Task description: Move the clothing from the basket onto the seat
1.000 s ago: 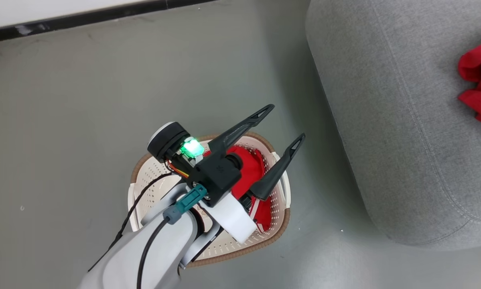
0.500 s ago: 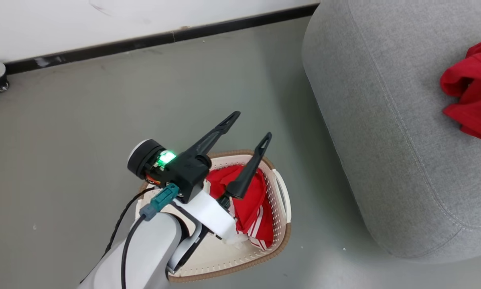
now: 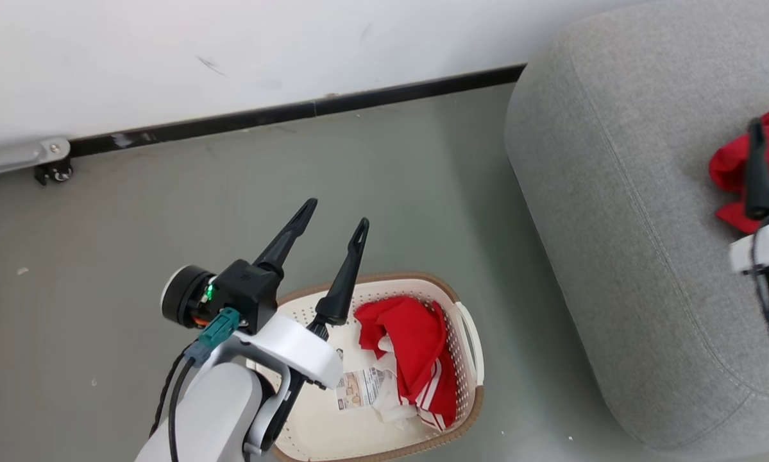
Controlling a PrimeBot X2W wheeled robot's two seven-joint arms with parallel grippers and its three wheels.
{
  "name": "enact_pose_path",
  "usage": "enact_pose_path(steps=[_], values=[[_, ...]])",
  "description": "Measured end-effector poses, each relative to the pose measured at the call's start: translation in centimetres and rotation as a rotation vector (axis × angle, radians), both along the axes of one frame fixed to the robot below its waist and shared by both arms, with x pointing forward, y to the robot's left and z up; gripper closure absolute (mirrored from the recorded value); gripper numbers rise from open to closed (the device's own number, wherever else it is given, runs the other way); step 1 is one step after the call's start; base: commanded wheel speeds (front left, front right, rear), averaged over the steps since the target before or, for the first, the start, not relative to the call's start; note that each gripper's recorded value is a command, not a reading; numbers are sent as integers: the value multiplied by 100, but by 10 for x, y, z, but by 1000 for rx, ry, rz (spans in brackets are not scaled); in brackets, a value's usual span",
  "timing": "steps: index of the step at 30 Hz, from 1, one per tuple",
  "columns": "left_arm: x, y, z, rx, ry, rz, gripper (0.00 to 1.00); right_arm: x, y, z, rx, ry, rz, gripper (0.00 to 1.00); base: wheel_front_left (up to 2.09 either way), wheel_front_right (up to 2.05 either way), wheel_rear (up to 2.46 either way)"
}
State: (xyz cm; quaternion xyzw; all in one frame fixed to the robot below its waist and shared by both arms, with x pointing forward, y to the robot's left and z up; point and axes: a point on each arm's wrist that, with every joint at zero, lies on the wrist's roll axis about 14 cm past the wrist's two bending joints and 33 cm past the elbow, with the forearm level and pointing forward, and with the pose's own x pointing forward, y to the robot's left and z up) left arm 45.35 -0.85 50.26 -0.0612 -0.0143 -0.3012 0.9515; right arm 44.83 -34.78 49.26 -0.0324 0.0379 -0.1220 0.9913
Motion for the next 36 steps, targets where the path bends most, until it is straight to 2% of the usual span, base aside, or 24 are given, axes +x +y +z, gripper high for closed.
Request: enact_pose_path(steps=[4,14,36], values=[[-4,15,1,-2,11,60,0,0,30,-4,43,-12,52,0,0,0,0],[-15,57,5,16,12,211,0,-11,75,-7,119,-37,116,0,0,0,0],[-60,124,3,82,3,442,0,-53,132,-7,101,-56,217,0,0,0,0]])
